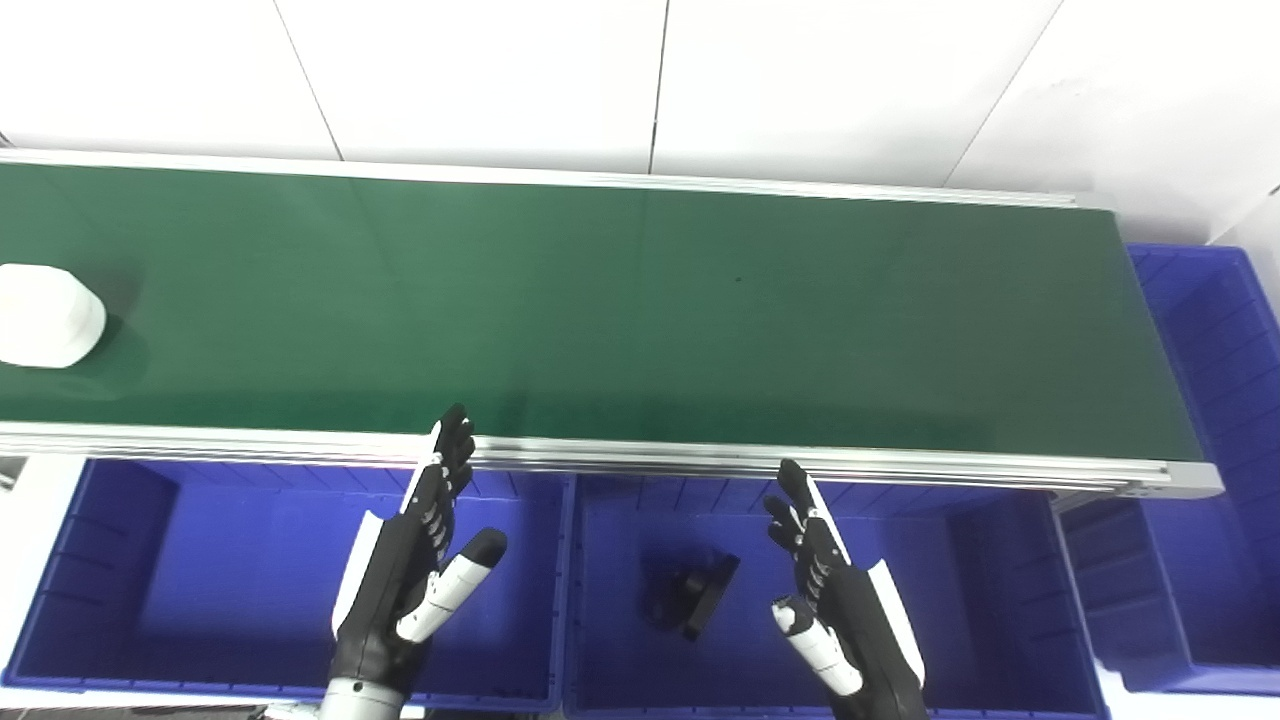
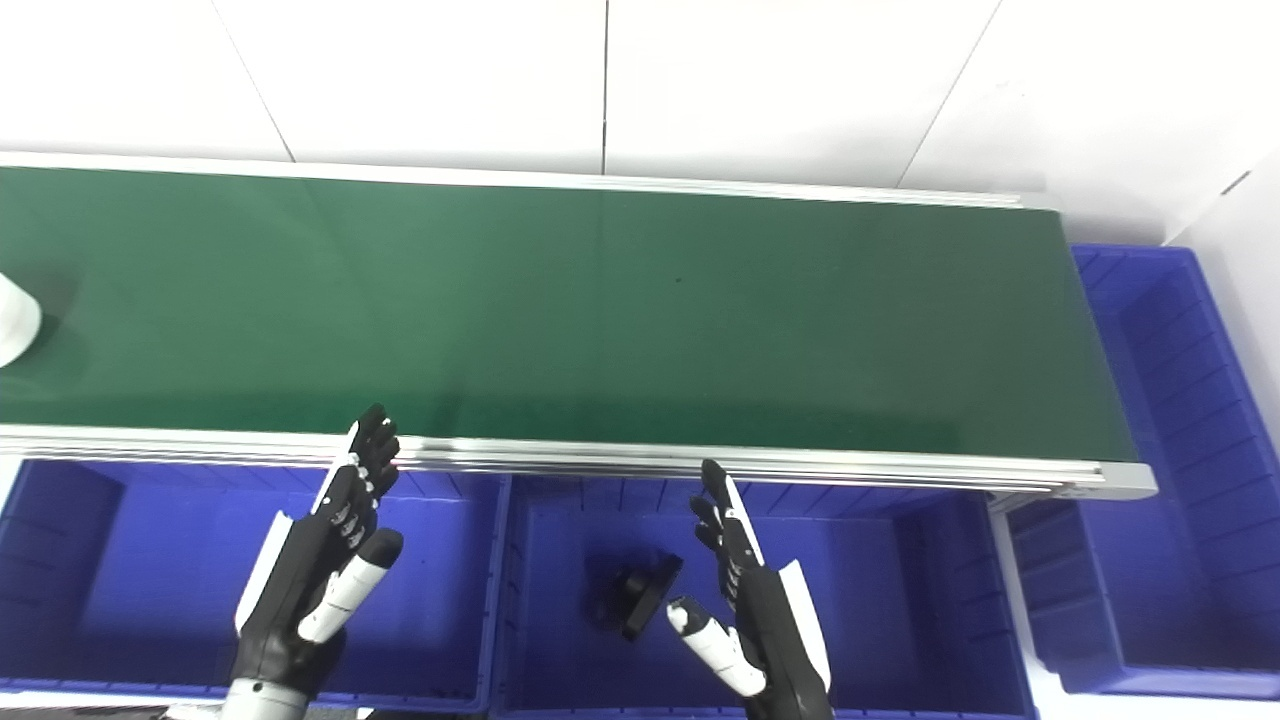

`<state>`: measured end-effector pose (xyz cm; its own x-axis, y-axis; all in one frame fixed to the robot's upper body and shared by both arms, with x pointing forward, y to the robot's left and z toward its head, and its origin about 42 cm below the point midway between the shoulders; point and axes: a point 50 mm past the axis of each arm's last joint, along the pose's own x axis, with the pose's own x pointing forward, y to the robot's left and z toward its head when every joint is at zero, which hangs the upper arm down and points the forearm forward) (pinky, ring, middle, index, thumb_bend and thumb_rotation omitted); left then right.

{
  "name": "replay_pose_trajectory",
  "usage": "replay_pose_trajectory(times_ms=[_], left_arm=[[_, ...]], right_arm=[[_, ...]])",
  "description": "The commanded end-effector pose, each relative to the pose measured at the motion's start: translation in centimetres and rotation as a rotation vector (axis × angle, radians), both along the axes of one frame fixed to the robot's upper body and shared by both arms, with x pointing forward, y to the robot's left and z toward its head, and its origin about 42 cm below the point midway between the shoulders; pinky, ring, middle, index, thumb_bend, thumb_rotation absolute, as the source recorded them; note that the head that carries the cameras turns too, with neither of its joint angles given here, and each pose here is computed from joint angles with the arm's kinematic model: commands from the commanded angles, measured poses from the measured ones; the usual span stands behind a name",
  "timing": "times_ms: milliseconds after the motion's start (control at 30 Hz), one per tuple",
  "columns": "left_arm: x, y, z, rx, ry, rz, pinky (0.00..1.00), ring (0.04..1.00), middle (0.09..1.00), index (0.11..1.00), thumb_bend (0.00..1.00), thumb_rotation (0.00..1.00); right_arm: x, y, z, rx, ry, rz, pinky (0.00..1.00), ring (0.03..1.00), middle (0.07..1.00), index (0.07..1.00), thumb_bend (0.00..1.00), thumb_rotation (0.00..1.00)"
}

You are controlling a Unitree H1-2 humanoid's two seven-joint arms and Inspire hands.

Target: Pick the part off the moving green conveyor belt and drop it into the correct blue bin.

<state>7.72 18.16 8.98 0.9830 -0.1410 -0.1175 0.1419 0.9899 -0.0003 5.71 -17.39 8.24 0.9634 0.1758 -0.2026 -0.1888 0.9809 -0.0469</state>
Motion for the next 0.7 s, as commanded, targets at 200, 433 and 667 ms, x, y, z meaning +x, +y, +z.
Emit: replay_pose_trajectory(times_ms=[200,433,667], left_arm=[[-0.62,0.93,0.98,0.013,-0.058,0.037,1.00,0.999,1.000,1.000,0.74,0.76],[-0.75,1.04,1.01,-0.025,-0.042,0.045,1.00,1.000,1.000,1.000,0.79,0.76],[-0.65,0.95,0.83,-0.013,-0.040,0.041,1.00,1.000,1.000,1.000,0.79,0.76]], right_arm=[[0.24,-0.03,0.54,-0.012,-0.040,-0.025,0.97,0.979,1.000,1.000,0.96,0.87],[0.47,-0.30,0.62,0.000,-0.040,-0.063,0.99,0.998,1.000,1.000,0.96,0.85],[0.51,-0.60,0.47,-0.014,-0.042,-0.063,1.00,1.000,1.000,1.000,0.95,0.87]])
